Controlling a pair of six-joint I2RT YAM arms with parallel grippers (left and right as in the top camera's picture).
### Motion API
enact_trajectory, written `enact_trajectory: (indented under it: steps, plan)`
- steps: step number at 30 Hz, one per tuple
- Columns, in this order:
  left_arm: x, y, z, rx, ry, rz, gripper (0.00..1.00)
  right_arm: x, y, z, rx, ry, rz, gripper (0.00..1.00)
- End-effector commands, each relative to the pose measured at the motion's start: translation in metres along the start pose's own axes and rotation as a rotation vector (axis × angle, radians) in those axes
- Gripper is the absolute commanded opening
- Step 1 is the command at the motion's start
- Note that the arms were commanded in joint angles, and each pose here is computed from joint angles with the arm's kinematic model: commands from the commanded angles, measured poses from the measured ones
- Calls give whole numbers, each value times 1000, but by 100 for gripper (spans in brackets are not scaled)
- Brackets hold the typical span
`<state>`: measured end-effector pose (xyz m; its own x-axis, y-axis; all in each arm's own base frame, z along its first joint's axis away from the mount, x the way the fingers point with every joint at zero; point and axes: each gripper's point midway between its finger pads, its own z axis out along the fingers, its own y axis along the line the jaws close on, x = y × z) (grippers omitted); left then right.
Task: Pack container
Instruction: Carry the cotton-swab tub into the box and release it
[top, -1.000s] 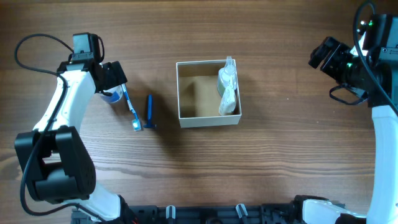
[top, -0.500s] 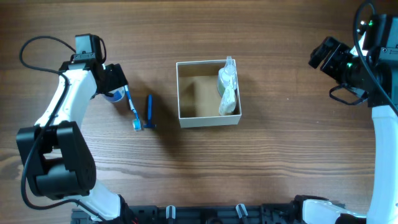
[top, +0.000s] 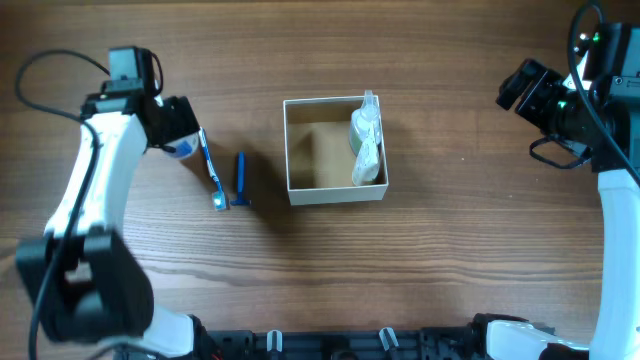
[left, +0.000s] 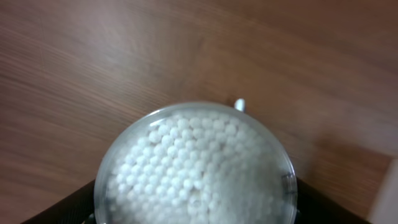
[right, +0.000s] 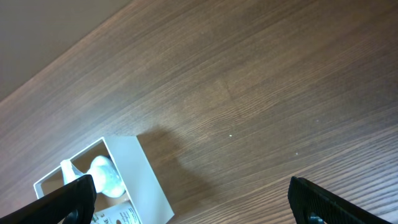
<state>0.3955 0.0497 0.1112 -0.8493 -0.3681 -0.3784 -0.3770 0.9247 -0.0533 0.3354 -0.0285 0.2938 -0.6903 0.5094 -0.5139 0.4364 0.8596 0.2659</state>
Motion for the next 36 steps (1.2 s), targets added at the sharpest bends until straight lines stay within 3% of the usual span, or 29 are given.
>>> enact_trajectory:
  steps: [1, 7, 13, 26, 36]
  plan:
    - [-29, -42, -93, 168, -209, 54, 81, -2, 2, 0, -12, 2, 13, 100]
    - [7, -115, -157, 383, -265, 217, 81, -2, 2, 0, -12, 2, 13, 100]
    - [57, -178, -165, 473, -207, 371, 80, -2, 2, 0, -12, 1, 13, 100]
    - [98, -234, -57, 314, -53, 444, 80, -2, 2, 0, -12, 1, 13, 100]
    - [112, -261, 0, 347, 11, 458, 85, -2, 2, 0, -12, 2, 13, 100]
